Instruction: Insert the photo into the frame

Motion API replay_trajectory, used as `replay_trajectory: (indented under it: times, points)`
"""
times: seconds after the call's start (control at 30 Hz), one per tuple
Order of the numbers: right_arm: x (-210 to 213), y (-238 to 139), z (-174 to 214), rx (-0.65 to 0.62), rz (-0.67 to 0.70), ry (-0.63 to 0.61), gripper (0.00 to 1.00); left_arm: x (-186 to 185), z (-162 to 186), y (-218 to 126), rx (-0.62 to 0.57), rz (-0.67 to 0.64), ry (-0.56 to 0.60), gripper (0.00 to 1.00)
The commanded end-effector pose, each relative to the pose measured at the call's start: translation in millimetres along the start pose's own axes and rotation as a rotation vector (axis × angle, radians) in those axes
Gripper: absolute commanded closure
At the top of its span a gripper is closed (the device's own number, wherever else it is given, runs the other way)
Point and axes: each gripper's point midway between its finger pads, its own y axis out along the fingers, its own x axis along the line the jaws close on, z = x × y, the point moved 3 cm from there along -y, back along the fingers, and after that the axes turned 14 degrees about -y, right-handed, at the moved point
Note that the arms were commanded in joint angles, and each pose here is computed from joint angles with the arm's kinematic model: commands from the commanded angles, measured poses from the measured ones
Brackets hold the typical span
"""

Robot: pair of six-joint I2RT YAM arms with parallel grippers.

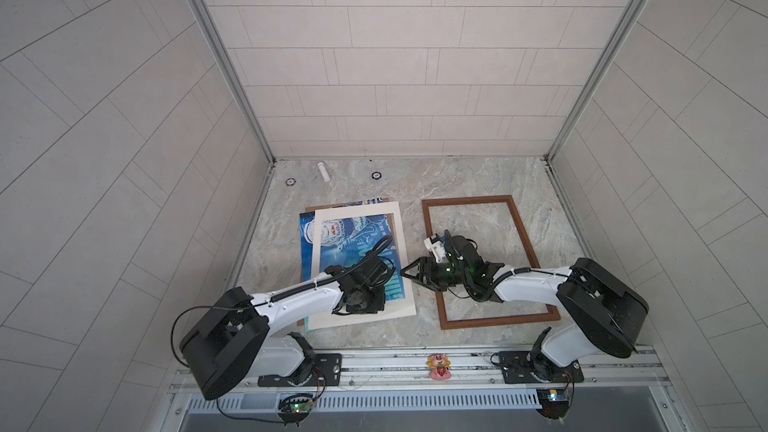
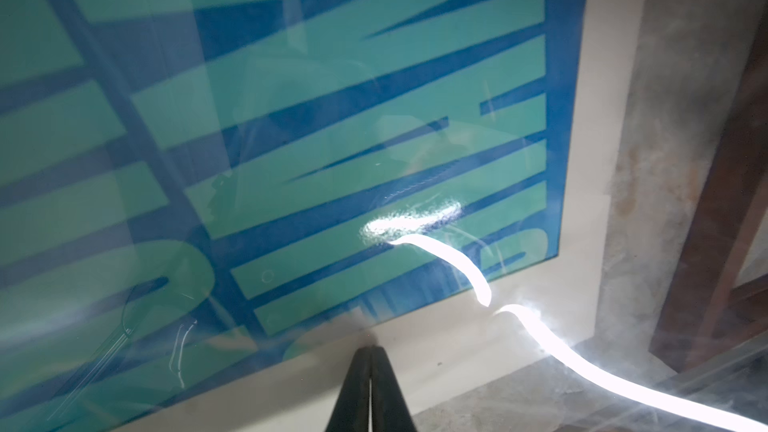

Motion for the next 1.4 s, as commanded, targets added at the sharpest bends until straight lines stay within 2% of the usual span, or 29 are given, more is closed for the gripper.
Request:
replay_trajectory:
  times: [0.0,0.23,0.37,0.4,0.63,0.73,0.87,1.1,1.23,1.37]
  points:
    - [10,3,1,0.013,-0.046,0.004,0.39,26,12,12,0.043,-0.102,0.001,0.9]
    - [-10,20,10,0.064,0.002,0.002,0.47,27,12,9,0.031,-0.095,-0.004,0.9]
    - [-17,27,12,0.085,0.012,-0.008,0.61,23,12,7,0.024,-0.07,0.001,0.9]
    - [-18,28,13,0.089,0.014,-0.008,0.67,22,11,6,0.023,-0.062,0.001,0.9]
    - [-1,29,0,0.095,0.009,-0.081,0.85,11,8,1,0.027,-0.023,0.024,0.9]
    - [1,33,2,0.123,0.009,-0.093,0.97,5,7,0,0.03,0.004,0.026,0.9]
    - [-1,38,7,0.14,0.016,-0.093,1.0,0,7,-4,0.027,0.027,0.058,0.9]
    - [-9,23,7,0.111,0.107,-0.143,1.0,0,-1,-27,-0.021,0.054,0.034,0.89]
    - [-5,5,-3,0.046,0.096,-0.163,1.0,12,-13,-59,-0.111,0.016,0.012,0.82]
    - [2,0,-8,0.027,0.035,-0.149,1.0,18,-23,-84,-0.232,0.058,-0.027,0.63]
